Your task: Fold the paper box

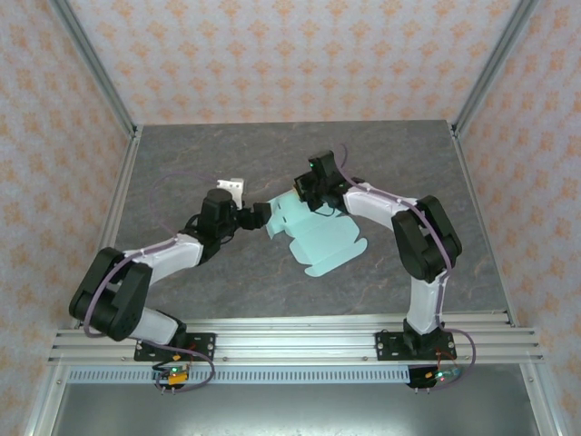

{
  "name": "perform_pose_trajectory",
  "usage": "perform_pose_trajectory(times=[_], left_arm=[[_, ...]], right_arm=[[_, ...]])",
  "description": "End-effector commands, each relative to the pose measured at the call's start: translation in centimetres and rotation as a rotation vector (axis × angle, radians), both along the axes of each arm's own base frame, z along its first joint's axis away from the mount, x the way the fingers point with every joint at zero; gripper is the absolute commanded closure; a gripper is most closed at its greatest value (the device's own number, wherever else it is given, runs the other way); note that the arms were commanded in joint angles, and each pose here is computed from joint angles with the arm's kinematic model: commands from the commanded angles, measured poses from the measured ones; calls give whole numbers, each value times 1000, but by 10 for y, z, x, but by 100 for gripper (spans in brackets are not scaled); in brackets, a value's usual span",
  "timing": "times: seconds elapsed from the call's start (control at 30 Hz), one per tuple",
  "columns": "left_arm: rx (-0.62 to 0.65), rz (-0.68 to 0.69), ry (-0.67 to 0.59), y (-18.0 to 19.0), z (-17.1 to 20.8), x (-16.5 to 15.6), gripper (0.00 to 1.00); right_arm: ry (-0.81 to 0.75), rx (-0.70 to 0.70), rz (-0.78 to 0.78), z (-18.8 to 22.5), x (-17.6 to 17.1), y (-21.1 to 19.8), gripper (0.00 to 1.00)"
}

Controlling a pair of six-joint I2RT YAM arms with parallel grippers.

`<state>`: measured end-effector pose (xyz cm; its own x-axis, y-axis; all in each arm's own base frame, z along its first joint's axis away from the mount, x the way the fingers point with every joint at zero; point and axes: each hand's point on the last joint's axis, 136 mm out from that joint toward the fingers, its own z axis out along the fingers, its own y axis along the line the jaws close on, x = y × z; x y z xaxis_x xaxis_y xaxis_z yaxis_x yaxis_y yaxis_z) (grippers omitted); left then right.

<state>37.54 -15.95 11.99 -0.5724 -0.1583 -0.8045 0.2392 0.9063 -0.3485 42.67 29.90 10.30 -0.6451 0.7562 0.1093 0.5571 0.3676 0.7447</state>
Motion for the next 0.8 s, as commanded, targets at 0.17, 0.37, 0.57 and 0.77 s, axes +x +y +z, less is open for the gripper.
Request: perform_pose_trajectory(times=[0.17,0.37,0.57,0.77], left_arm=[[57,194,-27,47,-8,-6,13],[131,256,-8,63,-26,-5,17],[85,88,-81,27,-14,9,24],[118,25,-121,12,-23,14,27]], right_arm=[[-346,236,126,69,3,10,100],[-411,335,159,75,-1,10,100],[-422,408,159,70,1,15,100],[-463,374,161,65,11,16,100]])
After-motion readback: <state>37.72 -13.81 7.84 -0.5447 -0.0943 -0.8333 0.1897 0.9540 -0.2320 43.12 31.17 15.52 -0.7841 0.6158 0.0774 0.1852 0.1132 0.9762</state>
